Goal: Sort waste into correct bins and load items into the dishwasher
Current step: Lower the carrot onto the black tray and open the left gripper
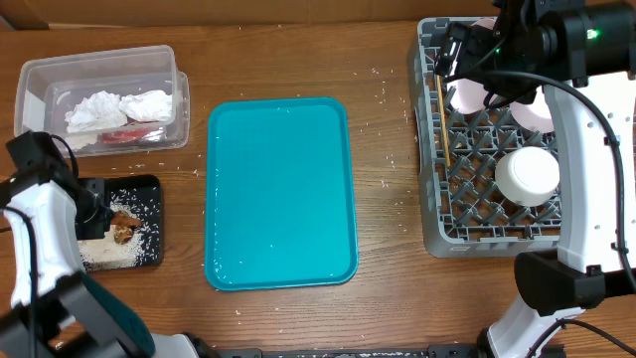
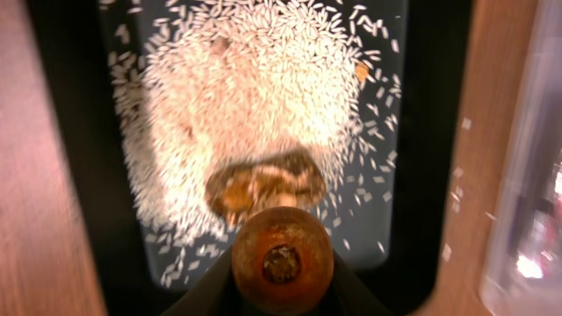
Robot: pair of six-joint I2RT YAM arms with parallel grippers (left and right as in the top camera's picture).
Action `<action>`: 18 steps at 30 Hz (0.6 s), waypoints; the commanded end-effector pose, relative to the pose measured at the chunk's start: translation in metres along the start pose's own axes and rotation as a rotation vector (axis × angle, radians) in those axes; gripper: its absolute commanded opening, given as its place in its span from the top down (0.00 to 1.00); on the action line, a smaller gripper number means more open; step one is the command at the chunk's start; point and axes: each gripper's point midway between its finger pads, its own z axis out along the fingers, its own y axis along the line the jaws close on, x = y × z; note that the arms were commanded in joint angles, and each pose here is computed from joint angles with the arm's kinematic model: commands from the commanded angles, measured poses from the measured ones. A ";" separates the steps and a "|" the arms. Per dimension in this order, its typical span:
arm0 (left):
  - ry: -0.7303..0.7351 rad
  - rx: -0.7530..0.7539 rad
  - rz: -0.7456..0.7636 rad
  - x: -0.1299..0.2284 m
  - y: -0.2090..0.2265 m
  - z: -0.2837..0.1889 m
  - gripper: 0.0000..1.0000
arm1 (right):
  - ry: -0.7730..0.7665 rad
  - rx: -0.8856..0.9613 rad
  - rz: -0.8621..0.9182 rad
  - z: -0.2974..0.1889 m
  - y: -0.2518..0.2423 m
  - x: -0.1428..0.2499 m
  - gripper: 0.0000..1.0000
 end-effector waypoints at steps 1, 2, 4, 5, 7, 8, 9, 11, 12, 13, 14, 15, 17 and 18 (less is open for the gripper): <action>-0.001 -0.018 0.027 -0.004 -0.006 0.017 0.72 | -0.015 -0.003 -0.003 -0.004 0.001 -0.002 0.00; 0.011 -0.008 0.027 -0.003 -0.010 0.021 0.72 | -0.015 -0.003 -0.003 -0.004 0.001 -0.002 0.00; 0.028 0.022 0.031 -0.001 -0.019 0.027 0.72 | -0.015 -0.003 -0.003 -0.004 0.001 -0.002 0.00; 0.034 0.045 0.041 -0.001 -0.024 0.029 0.72 | -0.015 -0.003 -0.003 -0.004 0.001 -0.002 0.00; 0.037 0.090 0.050 -0.002 -0.035 0.029 0.71 | -0.015 -0.003 -0.003 -0.004 0.001 -0.002 0.00; 0.036 0.113 0.048 -0.003 -0.040 0.029 0.69 | -0.015 -0.003 -0.003 -0.004 0.001 -0.002 0.00; 0.042 0.135 0.047 -0.003 -0.044 0.028 0.67 | -0.015 -0.003 -0.003 -0.004 0.001 -0.002 0.00; 0.052 0.173 0.047 -0.002 -0.052 0.027 0.66 | -0.015 -0.003 -0.003 -0.004 0.001 -0.002 0.00; 0.051 0.184 0.046 -0.003 -0.055 0.026 0.65 | -0.015 -0.003 -0.003 -0.004 0.001 -0.002 0.00; 0.050 0.190 0.046 -0.003 -0.056 0.026 0.64 | -0.015 -0.003 -0.003 -0.004 0.001 -0.002 0.00; 0.048 0.191 0.046 -0.004 -0.057 0.026 0.62 | -0.015 -0.003 -0.003 -0.004 0.001 -0.002 0.00; 0.044 0.188 0.045 -0.005 -0.056 0.026 0.61 | -0.015 -0.003 -0.003 -0.004 0.001 -0.002 0.00; 0.041 0.185 0.041 -0.006 -0.055 0.026 0.55 | -0.015 -0.003 -0.003 -0.004 0.001 -0.002 0.00; 0.041 0.185 0.037 -0.007 -0.054 0.027 0.50 | -0.015 -0.003 -0.003 -0.004 0.001 -0.002 0.00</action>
